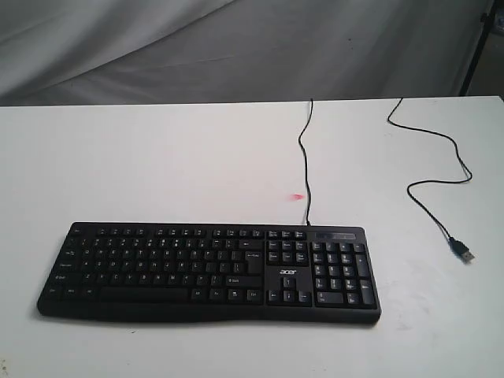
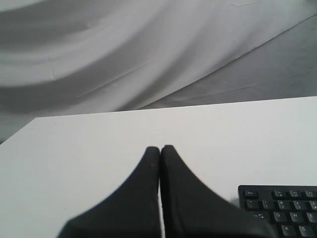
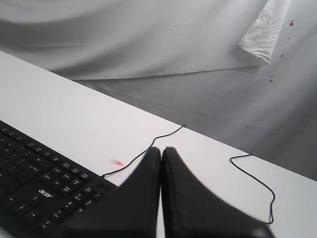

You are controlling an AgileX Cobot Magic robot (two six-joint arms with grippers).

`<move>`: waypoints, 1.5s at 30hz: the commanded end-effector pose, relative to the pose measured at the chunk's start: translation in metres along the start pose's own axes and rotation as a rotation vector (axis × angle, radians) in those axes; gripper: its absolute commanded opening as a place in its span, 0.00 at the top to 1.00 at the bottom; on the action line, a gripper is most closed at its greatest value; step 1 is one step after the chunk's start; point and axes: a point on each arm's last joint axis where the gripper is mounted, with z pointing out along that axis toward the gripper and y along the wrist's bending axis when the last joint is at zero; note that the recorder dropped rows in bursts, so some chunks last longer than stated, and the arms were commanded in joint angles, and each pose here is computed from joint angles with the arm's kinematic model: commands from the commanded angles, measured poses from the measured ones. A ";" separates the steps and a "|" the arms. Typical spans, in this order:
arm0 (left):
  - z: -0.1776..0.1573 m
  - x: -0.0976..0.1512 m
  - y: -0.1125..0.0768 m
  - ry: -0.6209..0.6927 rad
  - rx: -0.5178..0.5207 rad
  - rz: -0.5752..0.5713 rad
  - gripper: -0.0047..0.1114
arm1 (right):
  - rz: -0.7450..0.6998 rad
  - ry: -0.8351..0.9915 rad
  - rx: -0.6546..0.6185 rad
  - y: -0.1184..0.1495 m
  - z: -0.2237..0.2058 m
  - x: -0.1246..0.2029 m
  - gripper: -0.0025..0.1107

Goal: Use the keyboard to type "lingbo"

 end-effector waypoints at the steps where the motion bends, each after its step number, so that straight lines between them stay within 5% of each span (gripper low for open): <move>1: 0.001 0.001 0.000 0.003 0.004 -0.003 0.95 | 0.009 0.006 0.007 0.000 0.000 0.001 0.98; 20: 0.001 0.001 0.000 0.003 0.004 -0.003 0.95 | 0.043 0.014 -0.002 0.001 0.000 0.002 0.98; 25: 0.001 0.001 0.000 0.003 0.004 -0.003 0.95 | 0.037 0.011 -0.037 -0.014 -0.011 -0.064 0.98; 31: 0.001 0.001 0.000 0.003 0.004 -0.003 0.95 | 0.038 0.167 -0.095 -0.031 0.029 -0.130 0.98; 45: 0.001 0.001 0.000 0.003 0.004 -0.003 0.95 | 0.035 0.257 -0.217 -0.019 0.096 -0.145 0.98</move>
